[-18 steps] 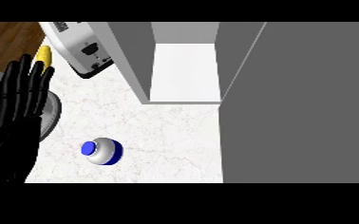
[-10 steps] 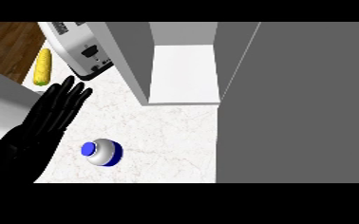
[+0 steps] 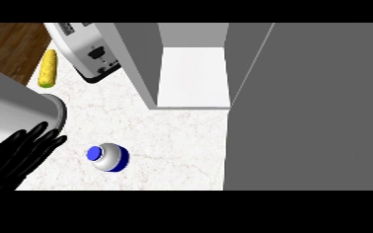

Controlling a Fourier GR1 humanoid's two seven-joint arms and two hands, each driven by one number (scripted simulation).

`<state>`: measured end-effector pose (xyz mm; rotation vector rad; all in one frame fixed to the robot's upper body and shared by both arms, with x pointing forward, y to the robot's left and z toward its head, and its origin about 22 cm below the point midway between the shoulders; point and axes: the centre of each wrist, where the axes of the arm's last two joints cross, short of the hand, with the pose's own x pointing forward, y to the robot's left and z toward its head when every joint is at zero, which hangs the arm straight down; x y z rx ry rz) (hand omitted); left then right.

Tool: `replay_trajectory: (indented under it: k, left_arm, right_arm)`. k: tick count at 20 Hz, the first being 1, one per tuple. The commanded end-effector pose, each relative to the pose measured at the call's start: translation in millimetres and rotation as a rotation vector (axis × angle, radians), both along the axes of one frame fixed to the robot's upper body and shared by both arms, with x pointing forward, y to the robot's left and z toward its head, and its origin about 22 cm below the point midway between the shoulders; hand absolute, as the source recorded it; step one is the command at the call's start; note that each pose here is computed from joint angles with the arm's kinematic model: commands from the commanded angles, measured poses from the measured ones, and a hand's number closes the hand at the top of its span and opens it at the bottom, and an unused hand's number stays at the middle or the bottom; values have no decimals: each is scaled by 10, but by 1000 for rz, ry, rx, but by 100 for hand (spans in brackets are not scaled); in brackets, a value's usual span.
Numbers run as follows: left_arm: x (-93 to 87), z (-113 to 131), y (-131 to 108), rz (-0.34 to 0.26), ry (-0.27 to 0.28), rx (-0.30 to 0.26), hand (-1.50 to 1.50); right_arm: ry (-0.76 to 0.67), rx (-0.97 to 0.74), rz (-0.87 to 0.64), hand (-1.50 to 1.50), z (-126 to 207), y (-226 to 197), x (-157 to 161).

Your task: Pick up the bottled water, place it into the cabinet and close the cabinet

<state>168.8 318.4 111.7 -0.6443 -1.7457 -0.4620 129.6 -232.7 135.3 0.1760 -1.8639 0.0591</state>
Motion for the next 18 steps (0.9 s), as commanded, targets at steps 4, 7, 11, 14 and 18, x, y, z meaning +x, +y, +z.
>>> replay_trajectory:
  k: [4, 7, 11, 14, 18]
  left_arm:
    - [-231, -65, 311, 15, 30, 38, -150]
    - [-224, 40, 194, 20, 27, 57, -150]
    - [-202, -228, 380, 69, 42, 52, -150]
    - [-137, -358, 399, 104, 51, 40, -150]
    - [44, -603, 266, 140, 72, 80, -150]
  right_arm:
    - [32, 13, 15, -150, 93, 17, -358]
    - [28, -4, 9, -150, 209, -31, -487]
    - [17, -4, 19, -150, 111, -10, -599]
    - [26, -12, 23, -150, 121, -82, -603]
    - [28, -10, 16, -150, 67, -26, -668]
